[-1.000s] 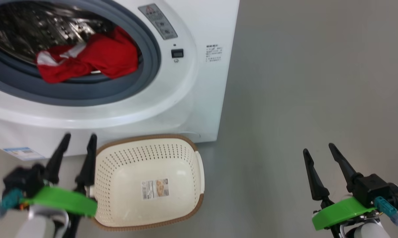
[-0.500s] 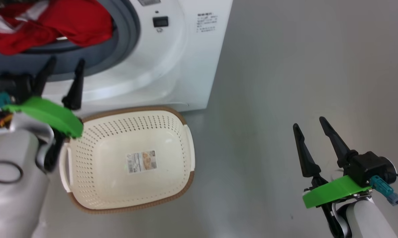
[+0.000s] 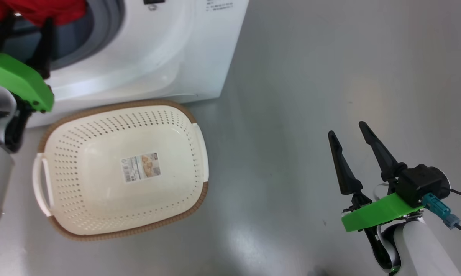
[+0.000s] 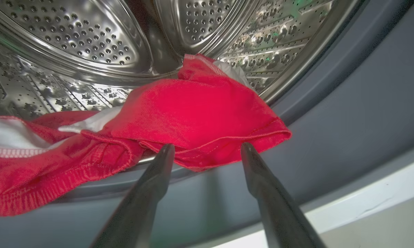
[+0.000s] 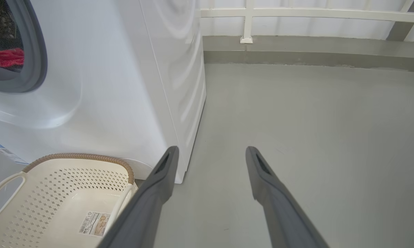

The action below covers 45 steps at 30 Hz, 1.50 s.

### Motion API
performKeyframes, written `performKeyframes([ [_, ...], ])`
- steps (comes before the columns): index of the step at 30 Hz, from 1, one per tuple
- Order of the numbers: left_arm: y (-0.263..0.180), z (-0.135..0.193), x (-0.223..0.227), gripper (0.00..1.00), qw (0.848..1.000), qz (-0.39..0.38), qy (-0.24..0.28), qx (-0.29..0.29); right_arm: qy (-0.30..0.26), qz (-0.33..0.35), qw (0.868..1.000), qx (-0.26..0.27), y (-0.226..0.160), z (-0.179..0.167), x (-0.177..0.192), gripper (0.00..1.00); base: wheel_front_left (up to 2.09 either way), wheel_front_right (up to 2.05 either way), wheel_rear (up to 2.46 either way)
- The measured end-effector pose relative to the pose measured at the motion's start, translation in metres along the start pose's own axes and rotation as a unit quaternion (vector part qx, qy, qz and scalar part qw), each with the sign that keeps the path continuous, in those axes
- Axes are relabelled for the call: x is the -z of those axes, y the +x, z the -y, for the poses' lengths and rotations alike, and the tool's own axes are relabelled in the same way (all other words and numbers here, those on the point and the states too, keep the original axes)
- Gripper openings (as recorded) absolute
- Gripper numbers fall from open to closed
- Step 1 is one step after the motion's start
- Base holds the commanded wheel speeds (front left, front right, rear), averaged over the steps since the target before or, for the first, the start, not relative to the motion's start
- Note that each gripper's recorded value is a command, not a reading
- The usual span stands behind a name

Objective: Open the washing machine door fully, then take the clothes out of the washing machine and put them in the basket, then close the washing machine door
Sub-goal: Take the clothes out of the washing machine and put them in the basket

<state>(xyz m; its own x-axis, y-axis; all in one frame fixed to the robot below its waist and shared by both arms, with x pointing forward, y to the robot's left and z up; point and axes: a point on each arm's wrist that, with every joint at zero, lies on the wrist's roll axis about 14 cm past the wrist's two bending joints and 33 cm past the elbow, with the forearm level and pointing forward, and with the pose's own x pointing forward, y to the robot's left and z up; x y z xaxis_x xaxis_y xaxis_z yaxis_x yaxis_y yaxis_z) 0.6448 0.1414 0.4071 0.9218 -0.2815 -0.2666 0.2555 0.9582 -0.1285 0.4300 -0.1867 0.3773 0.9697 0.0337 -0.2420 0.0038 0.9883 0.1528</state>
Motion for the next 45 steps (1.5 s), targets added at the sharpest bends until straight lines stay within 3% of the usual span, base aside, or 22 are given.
performKeyframes([
  [22,0.048,-0.018,0.031,1.00,0.999,-0.052,0.011,-0.009,0.005,-0.032,0.999,0.025,-0.001,0.018,0.024,1.00,0.00,0.00,0.00],
  [23,0.049,-0.018,0.032,0.86,0.998,-0.054,0.010,-0.009,0.005,-0.033,0.999,0.026,-0.001,0.018,0.024,1.00,0.00,0.00,0.00],
  [24,0.049,-0.017,0.033,0.62,0.998,-0.056,0.011,-0.008,0.005,-0.032,0.999,0.026,-0.001,0.019,0.023,1.00,0.00,0.00,0.00],
  [25,0.049,-0.016,0.033,0.46,0.998,-0.057,0.012,-0.007,0.005,-0.031,0.999,0.027,-0.002,0.019,0.022,1.00,0.00,0.00,0.00],
  [29,0.048,-0.014,0.035,0.02,0.998,-0.067,0.017,-0.004,0.004,-0.027,0.999,0.027,-0.002,0.019,0.019,1.00,0.00,0.00,0.00],
  [37,0.047,-0.013,0.030,0.00,0.998,-0.058,0.019,-0.003,0.004,-0.023,0.999,0.025,-0.002,0.018,0.016,1.00,0.00,0.00,0.00],
  [45,0.034,-0.014,0.001,0.00,1.000,-0.001,-0.024,-0.019,0.006,-0.007,1.000,0.017,-0.001,0.012,0.004,1.00,0.00,0.00,0.00],
])
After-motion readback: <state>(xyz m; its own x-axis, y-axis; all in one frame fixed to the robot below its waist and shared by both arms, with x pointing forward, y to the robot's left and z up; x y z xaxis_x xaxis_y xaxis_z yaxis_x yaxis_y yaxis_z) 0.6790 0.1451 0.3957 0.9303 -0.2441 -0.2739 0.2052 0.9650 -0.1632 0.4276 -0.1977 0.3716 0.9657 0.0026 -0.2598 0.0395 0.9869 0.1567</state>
